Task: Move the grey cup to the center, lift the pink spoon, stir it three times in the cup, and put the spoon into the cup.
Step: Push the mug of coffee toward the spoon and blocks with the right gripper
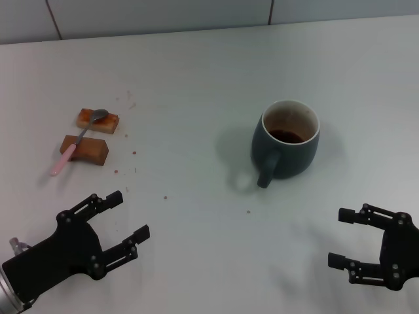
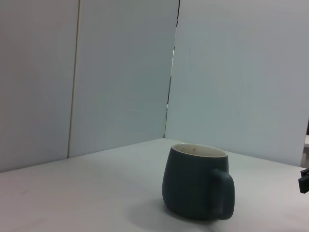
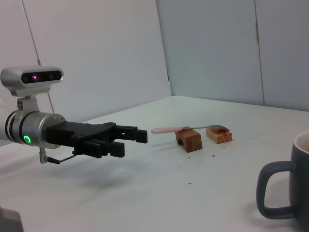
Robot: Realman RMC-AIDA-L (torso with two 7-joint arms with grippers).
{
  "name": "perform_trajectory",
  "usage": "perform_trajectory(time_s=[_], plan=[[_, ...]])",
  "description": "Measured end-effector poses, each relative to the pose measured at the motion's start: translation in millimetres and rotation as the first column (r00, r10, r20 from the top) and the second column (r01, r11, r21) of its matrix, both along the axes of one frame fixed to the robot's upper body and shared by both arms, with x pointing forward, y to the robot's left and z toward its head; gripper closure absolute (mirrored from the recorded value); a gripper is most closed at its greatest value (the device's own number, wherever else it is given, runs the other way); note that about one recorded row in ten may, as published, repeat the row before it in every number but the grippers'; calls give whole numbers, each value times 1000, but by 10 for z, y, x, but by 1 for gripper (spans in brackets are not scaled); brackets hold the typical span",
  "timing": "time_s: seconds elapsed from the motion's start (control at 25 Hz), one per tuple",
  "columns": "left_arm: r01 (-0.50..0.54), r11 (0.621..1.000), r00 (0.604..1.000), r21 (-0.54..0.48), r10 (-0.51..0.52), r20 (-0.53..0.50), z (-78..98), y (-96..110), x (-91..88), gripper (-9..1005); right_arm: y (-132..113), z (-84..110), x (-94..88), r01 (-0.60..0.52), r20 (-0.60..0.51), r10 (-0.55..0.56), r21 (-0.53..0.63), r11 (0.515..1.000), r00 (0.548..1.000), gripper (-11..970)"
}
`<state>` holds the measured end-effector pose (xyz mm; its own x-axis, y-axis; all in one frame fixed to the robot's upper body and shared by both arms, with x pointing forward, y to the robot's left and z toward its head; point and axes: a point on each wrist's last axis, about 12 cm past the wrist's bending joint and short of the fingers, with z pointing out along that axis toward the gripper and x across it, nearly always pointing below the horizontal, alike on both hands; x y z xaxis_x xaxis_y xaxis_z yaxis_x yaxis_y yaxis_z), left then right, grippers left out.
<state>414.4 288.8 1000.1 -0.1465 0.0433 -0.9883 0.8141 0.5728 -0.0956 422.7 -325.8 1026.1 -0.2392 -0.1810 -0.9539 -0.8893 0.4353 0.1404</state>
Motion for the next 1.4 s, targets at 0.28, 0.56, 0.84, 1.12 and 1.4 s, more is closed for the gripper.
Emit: perform_trajectory(time_s=[0.28,0.56,0.84,1.12,1.4], plan=[[1,1000,1000,1,-1,0,-1,-1,-1,213,-2,1,0,2,1,-2,0,1000,1000,128],[-1,1000,1000,2,1,3,3,4,10,213,-2,0,0,2,0,-2,0,1000,1000,128],[-3,1000,1000,1,3,3,8,6,21,213,-2,0,0,2,0,-2,0,1000,1000,129],[-5,1000,1000,1,5,6,11,7,27,213,2,-1,-1,-1,0,1,0,1000,1000,129],[-4,1000,1000,1,4,8,12,6,29,213,-6,7,15,3,5,-3,-1,1000,1000,176]])
